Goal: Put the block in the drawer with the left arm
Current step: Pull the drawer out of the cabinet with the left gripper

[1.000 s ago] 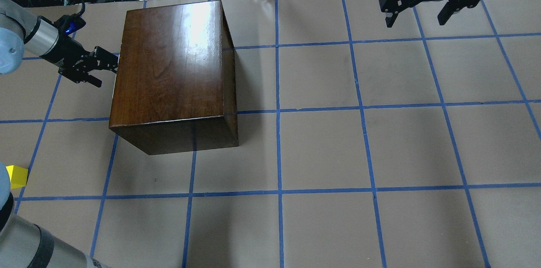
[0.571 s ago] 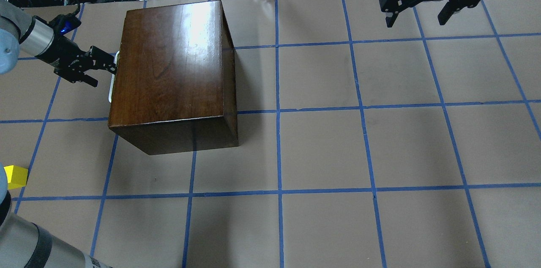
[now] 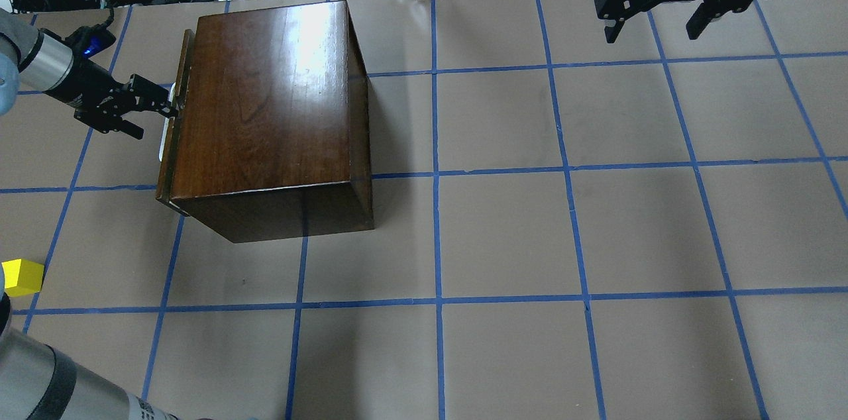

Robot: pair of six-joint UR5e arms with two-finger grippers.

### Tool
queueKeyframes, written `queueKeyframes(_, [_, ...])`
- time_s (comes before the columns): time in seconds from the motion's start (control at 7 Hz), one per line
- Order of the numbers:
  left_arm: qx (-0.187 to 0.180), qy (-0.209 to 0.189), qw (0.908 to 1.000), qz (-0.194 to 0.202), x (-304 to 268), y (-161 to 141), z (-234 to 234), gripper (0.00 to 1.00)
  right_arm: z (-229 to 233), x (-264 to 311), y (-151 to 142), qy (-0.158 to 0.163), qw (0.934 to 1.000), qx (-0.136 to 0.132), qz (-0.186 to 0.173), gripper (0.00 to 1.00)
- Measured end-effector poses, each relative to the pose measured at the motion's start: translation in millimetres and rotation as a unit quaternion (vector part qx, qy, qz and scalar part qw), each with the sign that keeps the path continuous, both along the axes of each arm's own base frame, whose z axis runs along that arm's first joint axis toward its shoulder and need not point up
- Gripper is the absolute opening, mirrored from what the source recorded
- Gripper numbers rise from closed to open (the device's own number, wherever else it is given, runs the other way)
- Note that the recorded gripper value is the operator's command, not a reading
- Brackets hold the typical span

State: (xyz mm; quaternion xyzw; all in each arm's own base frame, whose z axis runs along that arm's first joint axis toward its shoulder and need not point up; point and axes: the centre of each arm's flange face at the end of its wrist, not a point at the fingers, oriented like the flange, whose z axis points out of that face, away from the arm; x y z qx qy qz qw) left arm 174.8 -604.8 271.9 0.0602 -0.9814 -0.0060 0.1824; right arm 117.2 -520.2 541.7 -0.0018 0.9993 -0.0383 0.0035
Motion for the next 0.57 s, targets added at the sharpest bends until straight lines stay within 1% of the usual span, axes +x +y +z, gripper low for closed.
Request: queueKeyframes(0.57, [0.003,-0.013,0.9998,0.015,36,12,0,1.00,0,0,0,0.000,1.0000,0.000,0.000,1.00])
